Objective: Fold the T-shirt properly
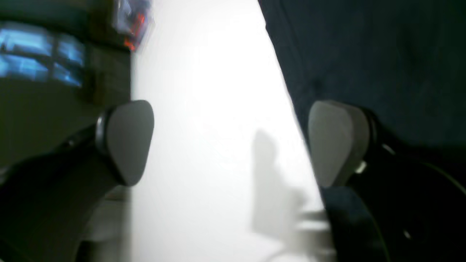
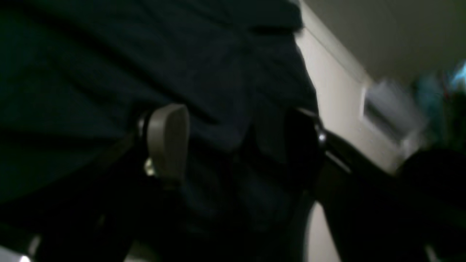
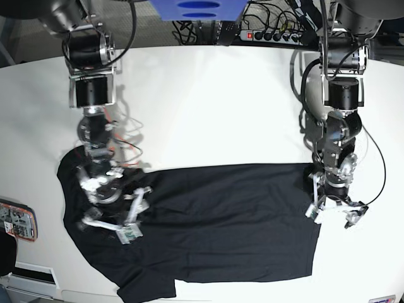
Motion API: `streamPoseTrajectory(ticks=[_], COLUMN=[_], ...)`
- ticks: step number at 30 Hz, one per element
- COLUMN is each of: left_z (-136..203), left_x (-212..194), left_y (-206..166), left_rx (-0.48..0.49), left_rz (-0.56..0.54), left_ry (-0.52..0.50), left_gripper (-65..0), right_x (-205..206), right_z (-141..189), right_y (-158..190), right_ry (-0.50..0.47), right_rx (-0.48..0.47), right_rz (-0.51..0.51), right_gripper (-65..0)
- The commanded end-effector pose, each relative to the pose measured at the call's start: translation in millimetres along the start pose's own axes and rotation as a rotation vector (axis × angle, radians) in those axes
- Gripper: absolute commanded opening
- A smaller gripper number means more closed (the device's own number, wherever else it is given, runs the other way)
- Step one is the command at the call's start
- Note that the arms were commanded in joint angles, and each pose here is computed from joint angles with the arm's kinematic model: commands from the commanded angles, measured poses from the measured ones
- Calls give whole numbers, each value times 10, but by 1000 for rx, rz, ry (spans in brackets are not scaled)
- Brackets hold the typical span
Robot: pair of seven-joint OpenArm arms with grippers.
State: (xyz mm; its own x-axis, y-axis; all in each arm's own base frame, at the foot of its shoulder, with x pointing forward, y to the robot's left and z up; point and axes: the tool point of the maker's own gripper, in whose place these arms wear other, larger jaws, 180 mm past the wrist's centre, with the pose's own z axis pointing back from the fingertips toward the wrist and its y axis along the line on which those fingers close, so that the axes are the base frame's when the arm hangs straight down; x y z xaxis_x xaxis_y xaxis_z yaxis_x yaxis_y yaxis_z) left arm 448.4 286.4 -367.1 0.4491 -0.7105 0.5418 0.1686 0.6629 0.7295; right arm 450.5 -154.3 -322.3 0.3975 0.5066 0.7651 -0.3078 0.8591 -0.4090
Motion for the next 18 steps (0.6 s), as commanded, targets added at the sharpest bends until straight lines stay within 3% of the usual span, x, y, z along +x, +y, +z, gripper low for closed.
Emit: streamPoseTrajectory(ticks=[1, 4, 10, 14, 18], left_z=[-20, -18, 12, 10, -27], left_x=[166, 282, 535, 578, 235], left_y=[191, 16, -311, -585, -903], left_rx=[37, -22, -118, -170, -219], left_rz=[70, 285, 573, 635, 655], left_ry=[-48, -80, -120, -98, 14], left_gripper=[0, 0, 0, 0, 0], right_x=[224, 42, -474, -656, -776], right_z=[35, 6, -104, -136, -198], right_y=[-254, -362, -351, -313, -209], right_ry=[-70, -55, 41, 65, 60], right_rx=[-49, -47, -20, -1, 20], right_rz=[-53, -173, -354, -455, -507], right_gripper=[-249, -248, -248, -248, -249])
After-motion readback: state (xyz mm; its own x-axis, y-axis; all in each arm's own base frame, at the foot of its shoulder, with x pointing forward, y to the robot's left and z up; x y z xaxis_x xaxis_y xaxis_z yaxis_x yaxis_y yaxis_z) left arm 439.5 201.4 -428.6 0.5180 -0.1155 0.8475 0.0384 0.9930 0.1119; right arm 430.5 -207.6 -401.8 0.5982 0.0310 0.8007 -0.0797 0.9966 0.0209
